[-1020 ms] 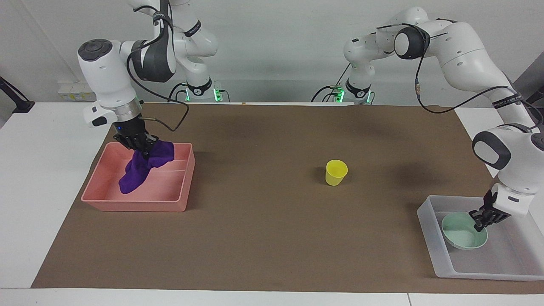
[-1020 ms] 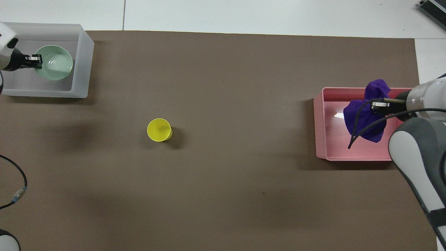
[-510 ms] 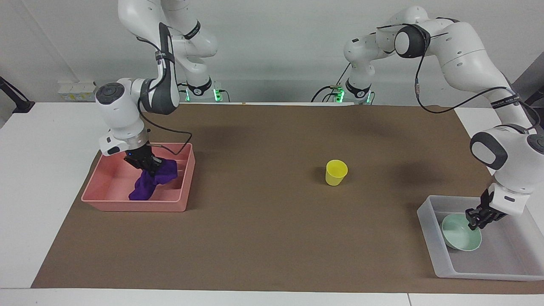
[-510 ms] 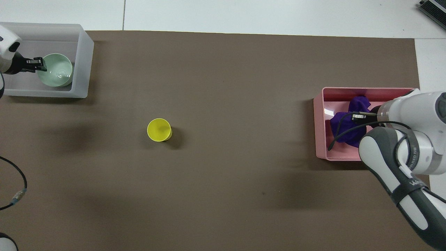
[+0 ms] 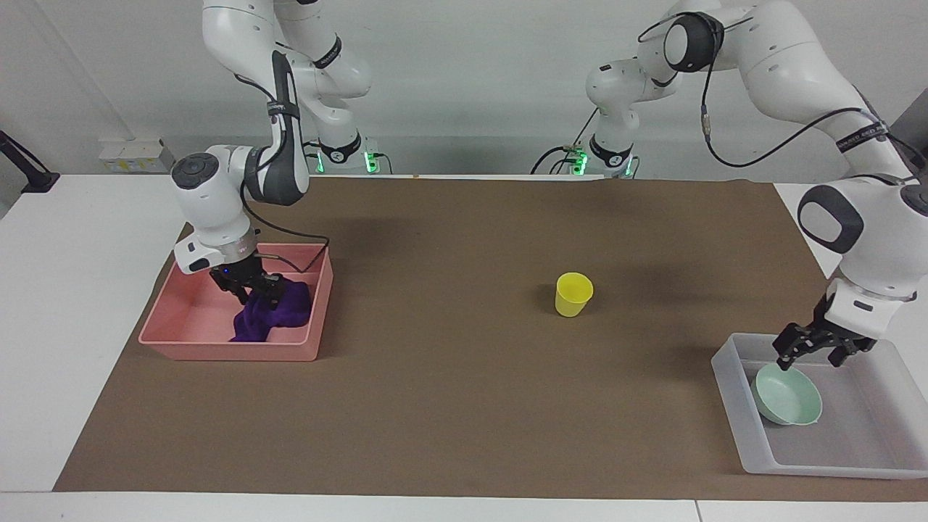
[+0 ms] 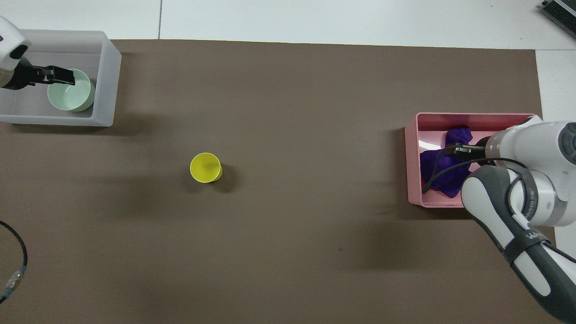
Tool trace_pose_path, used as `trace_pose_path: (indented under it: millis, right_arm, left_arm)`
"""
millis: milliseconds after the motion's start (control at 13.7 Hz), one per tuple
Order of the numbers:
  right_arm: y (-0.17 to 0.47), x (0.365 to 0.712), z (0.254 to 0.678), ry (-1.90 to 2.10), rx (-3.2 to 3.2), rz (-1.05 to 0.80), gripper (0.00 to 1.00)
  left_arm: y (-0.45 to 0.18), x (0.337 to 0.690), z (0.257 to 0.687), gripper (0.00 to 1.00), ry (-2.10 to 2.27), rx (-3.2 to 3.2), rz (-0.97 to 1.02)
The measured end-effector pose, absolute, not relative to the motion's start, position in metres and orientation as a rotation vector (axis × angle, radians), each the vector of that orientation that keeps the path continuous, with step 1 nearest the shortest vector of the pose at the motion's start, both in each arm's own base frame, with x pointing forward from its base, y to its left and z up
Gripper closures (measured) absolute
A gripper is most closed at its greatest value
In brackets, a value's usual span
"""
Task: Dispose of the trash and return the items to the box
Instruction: 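Reach the left gripper to the yellow cup and grasp it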
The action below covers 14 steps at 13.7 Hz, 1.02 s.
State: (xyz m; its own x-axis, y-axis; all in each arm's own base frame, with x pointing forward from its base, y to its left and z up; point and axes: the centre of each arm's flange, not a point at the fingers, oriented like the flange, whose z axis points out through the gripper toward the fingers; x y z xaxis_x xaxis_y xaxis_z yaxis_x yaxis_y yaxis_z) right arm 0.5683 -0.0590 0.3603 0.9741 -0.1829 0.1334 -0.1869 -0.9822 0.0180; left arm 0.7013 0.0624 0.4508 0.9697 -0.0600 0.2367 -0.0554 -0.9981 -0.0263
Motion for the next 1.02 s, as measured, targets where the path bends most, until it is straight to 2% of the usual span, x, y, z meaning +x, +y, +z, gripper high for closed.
trace_pose_path:
  millis: [146,364,656,801,1020]
  right_arm:
    - [-0.050,0.569,0.395,-0.268,3.095,0.187,0.00]
    - [-0.030,0.565,0.456,-0.217,3.100,0.155,0.00]
    - [-0.017,0.556,0.529,-0.186,3.101,0.050,0.00]
    - [-0.018,0.553,0.562,-0.181,3.101,0.051,0.00]
    - [-0.019,0.540,0.597,-0.184,3.101,0.074,0.00]
  left_arm:
    - [0.010,0.662,0.463,0.00,0.199,-3.109,-0.317]
    - [-0.065,0.600,0.457,0.00,0.270,-3.127,-0.221]
    - [-0.163,0.557,0.423,0.00,0.338,-3.141,-0.222]
    - [-0.183,0.543,0.397,0.00,0.349,-3.149,-0.270]
    - [-0.181,0.531,0.363,0.01,0.351,-3.151,-0.316]
